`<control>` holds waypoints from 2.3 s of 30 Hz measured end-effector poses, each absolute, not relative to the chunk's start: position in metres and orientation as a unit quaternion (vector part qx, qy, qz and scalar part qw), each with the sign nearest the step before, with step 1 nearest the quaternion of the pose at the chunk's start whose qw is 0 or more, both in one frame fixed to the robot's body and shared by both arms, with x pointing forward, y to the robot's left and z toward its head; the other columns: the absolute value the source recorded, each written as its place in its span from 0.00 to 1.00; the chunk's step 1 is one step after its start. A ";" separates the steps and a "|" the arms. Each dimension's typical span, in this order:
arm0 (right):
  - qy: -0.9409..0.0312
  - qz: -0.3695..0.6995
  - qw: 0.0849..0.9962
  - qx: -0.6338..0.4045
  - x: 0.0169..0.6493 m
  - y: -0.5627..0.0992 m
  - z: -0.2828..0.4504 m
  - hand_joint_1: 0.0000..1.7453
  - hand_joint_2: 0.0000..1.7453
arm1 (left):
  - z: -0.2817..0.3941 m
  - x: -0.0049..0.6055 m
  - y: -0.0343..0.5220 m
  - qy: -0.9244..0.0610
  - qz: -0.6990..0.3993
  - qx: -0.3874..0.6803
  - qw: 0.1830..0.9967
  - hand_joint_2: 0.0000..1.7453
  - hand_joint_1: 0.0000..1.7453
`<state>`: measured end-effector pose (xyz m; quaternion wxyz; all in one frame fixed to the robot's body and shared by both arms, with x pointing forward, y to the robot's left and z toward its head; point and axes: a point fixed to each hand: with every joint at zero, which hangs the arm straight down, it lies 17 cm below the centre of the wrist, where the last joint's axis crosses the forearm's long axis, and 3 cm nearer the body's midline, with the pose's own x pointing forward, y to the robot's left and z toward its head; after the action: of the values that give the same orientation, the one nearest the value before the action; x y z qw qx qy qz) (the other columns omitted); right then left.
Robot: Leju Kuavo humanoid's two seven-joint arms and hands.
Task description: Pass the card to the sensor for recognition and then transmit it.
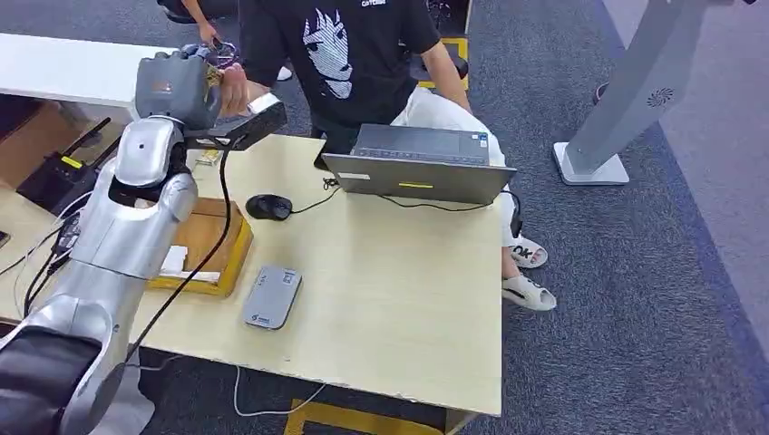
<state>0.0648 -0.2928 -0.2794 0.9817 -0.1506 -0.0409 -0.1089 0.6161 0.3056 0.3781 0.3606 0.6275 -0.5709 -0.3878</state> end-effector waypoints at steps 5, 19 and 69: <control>-0.041 -0.106 0.982 -0.150 0.065 -0.292 -0.279 0.00 1.00 | 0.373 0.610 0.315 -0.578 -0.377 0.625 0.364 1.00 0.00; -0.029 -0.109 0.981 -0.155 0.057 -0.295 -0.280 0.00 1.00 | 0.339 0.563 0.349 -0.606 -0.359 0.618 0.349 1.00 0.00; -0.018 -0.156 0.976 -0.150 0.044 -0.285 -0.281 0.00 1.00 | 0.156 0.363 0.390 -0.539 -0.556 0.456 0.439 1.00 0.00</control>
<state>0.0437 -0.2853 -0.2809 0.9761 -0.1502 -0.0182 -0.1559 0.3625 0.3900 0.1558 0.4393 0.4560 -0.5389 -0.5556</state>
